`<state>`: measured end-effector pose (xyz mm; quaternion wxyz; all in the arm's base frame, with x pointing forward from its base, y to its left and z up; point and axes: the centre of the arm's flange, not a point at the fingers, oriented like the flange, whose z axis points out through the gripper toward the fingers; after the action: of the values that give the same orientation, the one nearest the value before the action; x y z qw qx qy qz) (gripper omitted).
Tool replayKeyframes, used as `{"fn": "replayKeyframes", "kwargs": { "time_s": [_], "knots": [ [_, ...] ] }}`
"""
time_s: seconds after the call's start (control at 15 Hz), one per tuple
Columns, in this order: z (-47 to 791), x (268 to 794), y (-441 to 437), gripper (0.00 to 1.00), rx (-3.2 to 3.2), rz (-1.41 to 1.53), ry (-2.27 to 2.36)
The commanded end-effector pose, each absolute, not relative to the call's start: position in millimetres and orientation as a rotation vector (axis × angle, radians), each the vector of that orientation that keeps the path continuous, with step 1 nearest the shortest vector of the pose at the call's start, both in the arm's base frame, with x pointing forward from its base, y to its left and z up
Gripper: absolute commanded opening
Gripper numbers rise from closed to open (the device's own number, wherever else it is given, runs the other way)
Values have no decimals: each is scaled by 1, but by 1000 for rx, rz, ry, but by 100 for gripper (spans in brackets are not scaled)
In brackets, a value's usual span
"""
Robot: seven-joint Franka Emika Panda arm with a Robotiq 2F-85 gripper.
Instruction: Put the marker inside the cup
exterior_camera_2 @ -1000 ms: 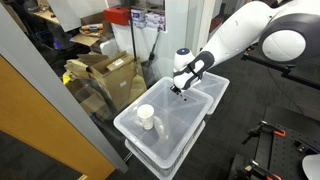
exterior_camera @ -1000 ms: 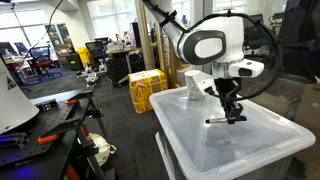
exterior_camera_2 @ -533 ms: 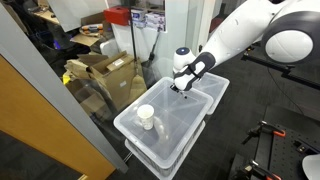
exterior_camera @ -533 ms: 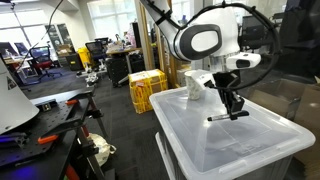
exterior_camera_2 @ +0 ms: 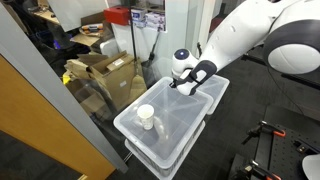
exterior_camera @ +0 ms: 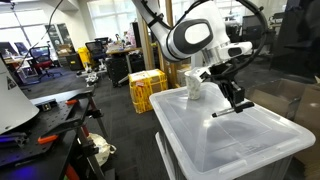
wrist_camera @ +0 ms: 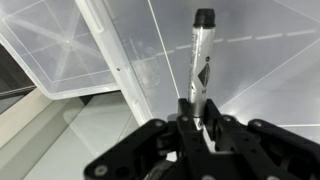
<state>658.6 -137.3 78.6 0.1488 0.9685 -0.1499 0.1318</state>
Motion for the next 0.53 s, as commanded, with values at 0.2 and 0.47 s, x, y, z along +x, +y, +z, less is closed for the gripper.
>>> {"fn": "replayKeyframes", "kwargs": {
  "time_s": [0.2,0.47],
  "knots": [
    [103,646,-116,5,2657,460,-426],
    [113,648,-112,5,2592,500,-434]
  ]
}}
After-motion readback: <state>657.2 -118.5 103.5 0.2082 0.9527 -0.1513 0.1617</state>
